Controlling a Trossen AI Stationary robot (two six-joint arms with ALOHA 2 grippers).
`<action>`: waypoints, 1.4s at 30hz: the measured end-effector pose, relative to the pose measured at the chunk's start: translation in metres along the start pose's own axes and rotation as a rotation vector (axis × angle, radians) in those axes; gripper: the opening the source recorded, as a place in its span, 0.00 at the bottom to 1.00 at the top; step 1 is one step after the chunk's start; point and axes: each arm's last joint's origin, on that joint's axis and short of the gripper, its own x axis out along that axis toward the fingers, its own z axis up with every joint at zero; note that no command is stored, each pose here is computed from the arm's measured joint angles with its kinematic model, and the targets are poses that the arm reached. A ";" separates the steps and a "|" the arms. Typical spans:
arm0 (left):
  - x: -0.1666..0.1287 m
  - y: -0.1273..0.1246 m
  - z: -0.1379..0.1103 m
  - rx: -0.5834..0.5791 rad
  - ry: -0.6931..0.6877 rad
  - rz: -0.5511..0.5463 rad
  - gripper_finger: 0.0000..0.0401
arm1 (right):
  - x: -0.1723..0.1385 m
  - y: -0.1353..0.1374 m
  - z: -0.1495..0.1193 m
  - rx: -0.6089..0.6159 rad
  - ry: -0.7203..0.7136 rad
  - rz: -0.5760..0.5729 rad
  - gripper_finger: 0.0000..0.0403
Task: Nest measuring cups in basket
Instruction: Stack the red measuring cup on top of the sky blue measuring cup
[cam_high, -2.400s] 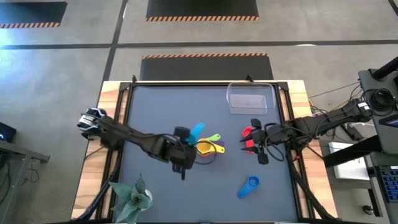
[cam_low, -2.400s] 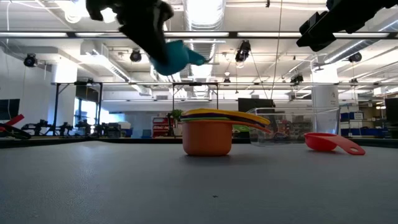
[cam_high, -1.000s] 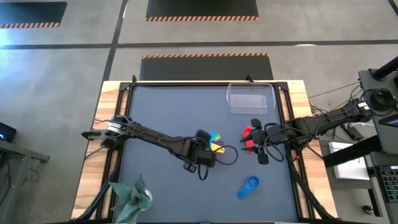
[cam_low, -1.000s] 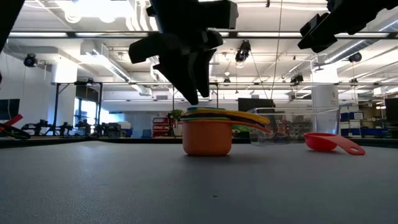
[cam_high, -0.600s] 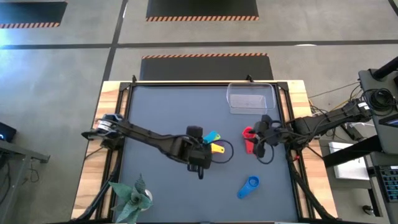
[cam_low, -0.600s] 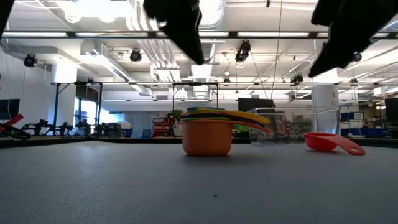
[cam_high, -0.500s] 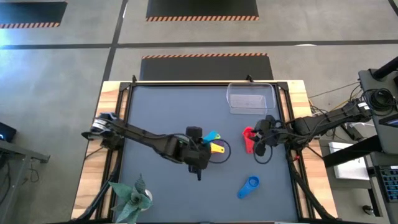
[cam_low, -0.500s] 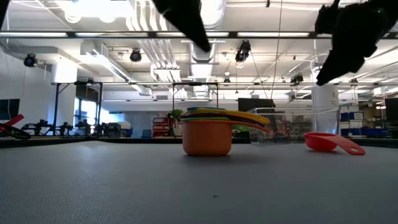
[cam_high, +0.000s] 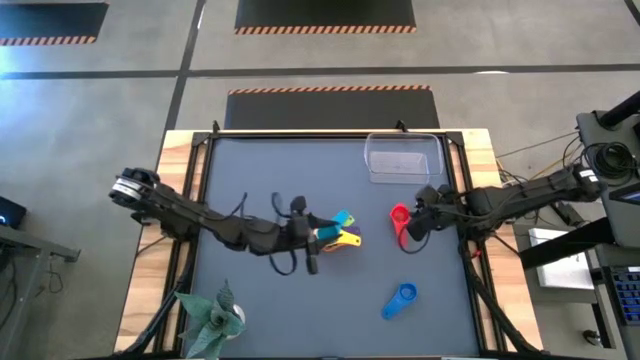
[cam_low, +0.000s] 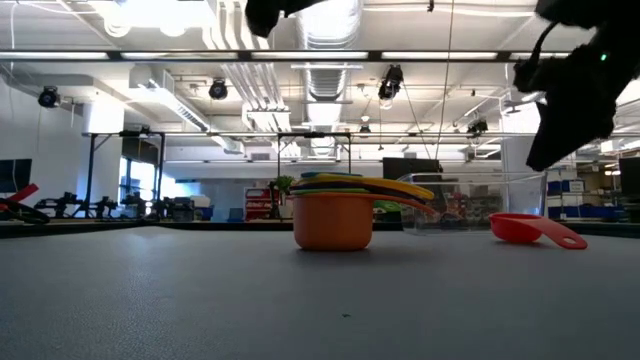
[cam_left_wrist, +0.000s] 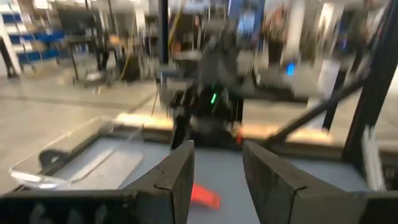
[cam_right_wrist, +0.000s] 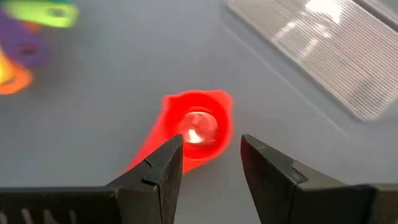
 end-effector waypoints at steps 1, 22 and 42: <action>-0.003 0.002 -0.004 -0.018 -0.039 -0.002 0.30 | 0.004 -0.004 0.000 0.018 0.006 -0.022 0.37; -0.008 0.007 -0.028 -0.061 -0.148 0.003 0.30 | 0.059 -0.038 -0.003 0.153 0.099 0.043 0.37; -0.008 0.007 -0.030 -0.049 -0.133 0.005 0.30 | 0.034 -0.017 0.038 -0.038 -0.048 0.274 0.02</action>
